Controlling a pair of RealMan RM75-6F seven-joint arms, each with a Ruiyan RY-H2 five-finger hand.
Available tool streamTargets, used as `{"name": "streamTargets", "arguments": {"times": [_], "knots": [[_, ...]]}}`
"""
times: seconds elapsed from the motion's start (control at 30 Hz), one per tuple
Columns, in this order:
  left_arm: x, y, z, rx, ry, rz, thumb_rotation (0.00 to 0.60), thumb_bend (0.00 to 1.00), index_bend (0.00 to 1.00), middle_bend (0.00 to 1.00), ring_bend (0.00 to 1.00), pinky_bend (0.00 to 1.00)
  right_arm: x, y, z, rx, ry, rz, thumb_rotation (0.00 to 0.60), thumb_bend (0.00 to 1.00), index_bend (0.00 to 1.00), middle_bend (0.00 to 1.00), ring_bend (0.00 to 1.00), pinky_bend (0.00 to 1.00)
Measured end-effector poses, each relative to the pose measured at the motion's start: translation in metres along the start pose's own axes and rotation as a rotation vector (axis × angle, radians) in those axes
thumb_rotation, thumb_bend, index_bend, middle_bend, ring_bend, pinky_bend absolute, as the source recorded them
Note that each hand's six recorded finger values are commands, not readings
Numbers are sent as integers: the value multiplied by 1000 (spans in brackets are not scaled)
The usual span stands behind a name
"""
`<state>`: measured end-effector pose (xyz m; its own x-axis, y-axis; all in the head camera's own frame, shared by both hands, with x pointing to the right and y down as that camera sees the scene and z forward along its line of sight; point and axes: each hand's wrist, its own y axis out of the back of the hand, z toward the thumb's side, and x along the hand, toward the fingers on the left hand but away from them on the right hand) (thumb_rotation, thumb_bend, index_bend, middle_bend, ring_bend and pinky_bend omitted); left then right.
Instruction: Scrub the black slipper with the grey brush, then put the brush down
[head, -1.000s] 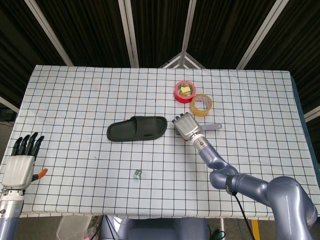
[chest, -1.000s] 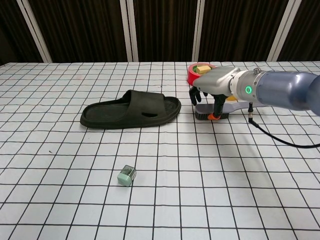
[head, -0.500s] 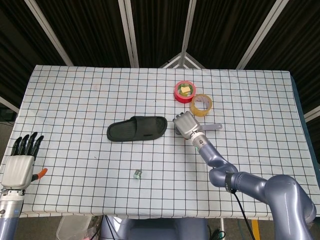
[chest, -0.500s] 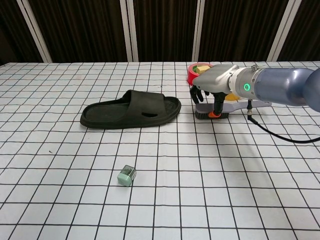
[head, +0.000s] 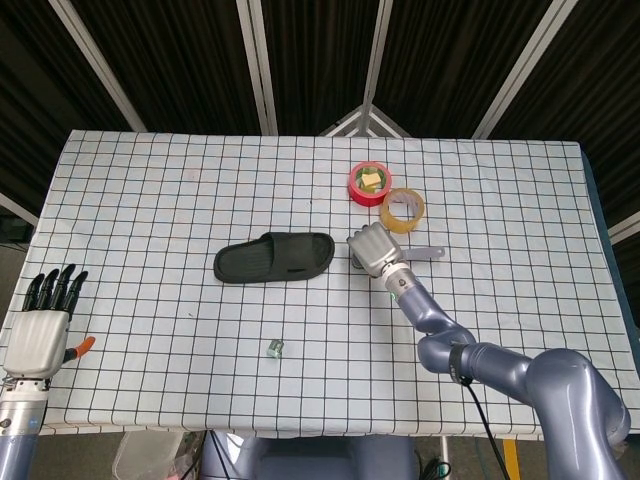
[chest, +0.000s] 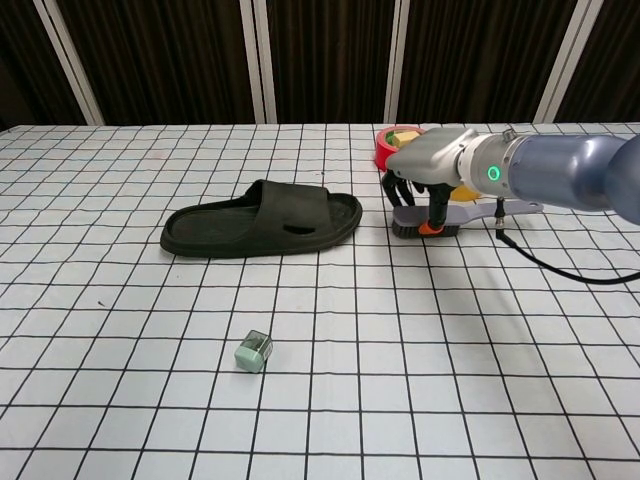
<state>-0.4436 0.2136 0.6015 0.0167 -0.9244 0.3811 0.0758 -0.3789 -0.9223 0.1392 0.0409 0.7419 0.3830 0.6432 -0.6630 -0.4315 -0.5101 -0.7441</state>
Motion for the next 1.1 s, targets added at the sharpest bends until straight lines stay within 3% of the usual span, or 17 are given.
{"name": "streamTargets", "arguments": {"times": [0.23, 0.57, 1.1], "knots": [[-1, 1, 0, -1, 0, 3, 600, 88, 0, 0, 0, 45, 1, 0, -3, -4, -4, -4, 600, 375, 553, 492, 436, 525], [-1, 1, 0, 0, 1, 3, 600, 88, 0, 0, 0, 45, 2, -2, -6, -14, -9, -10, 600, 471, 765, 655, 563, 625], [-2, -3, 5, 7, -13, -12, 600, 99, 0, 0, 0, 45, 7, 2, -10, -6, -7, -45, 600, 577, 833, 702, 613, 656]]}}
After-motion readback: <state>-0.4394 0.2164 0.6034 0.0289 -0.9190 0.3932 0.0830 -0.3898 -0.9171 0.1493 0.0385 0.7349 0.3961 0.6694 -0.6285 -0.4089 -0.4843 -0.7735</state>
